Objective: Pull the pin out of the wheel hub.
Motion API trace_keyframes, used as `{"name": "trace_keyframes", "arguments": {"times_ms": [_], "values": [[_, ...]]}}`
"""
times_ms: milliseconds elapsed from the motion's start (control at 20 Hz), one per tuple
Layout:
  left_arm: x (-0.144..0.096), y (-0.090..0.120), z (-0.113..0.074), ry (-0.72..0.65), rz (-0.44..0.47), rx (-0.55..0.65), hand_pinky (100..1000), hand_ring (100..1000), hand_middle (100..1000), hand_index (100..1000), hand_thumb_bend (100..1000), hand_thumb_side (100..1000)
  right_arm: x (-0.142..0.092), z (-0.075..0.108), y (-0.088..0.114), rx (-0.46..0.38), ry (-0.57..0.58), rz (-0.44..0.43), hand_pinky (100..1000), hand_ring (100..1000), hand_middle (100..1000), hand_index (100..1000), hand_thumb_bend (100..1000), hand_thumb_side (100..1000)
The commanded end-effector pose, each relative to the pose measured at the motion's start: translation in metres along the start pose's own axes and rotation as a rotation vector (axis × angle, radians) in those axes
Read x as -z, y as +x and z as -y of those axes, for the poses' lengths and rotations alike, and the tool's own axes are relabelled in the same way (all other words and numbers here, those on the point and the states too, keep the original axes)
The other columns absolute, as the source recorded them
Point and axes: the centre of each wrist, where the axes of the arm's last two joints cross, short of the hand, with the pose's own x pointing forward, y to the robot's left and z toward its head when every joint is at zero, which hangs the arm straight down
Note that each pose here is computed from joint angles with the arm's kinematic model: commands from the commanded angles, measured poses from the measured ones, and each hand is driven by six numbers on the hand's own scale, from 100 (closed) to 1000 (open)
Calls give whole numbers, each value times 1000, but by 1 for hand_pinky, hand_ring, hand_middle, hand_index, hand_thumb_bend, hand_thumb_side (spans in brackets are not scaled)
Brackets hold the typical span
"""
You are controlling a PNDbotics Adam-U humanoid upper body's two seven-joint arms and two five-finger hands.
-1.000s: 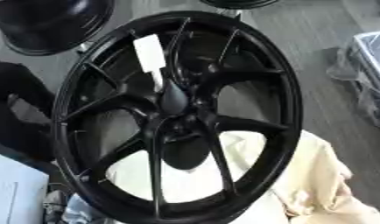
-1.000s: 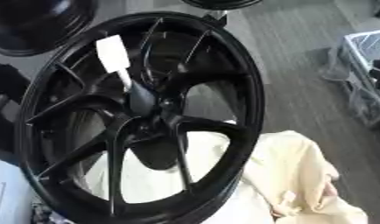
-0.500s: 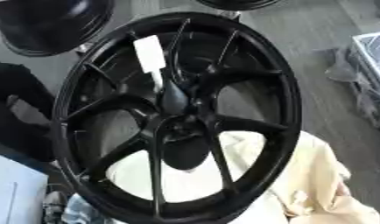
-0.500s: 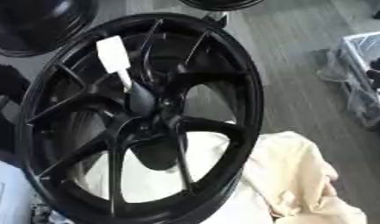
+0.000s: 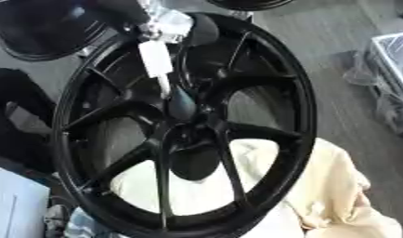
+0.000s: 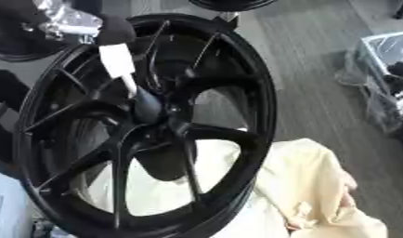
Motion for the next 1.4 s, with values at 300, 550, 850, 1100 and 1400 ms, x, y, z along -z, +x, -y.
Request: {"name": "trace_keyframes", "arguments": {"times_ms": [300, 550, 850, 1100, 1400], "values": [[33, -44, 12, -191, -283, -98, 835, 800, 770, 854, 553, 539, 6, 0, 11, -18, 25, 30, 1000, 915, 847, 857, 100, 544], [47, -64, 21, -224, -325, -123, 831, 795, 763, 849, 547, 556, 7, -1, 11, -15, 27, 27, 1000, 913, 845, 856, 100, 546], [54, -74, 30, -254, -338, -110, 828, 786, 754, 831, 552, 514, 8, -1, 11, -17, 24, 22, 1000, 911, 843, 855, 100, 546], [58, -83, 37, -278, -349, -121, 823, 782, 750, 818, 516, 505, 8, -2, 11, -16, 24, 20, 1000, 911, 843, 854, 100, 547], [59, -80, 38, -290, -323, -136, 818, 772, 739, 776, 462, 484, 7, -2, 11, -18, 19, 15, 1000, 910, 842, 854, 100, 549]]}}
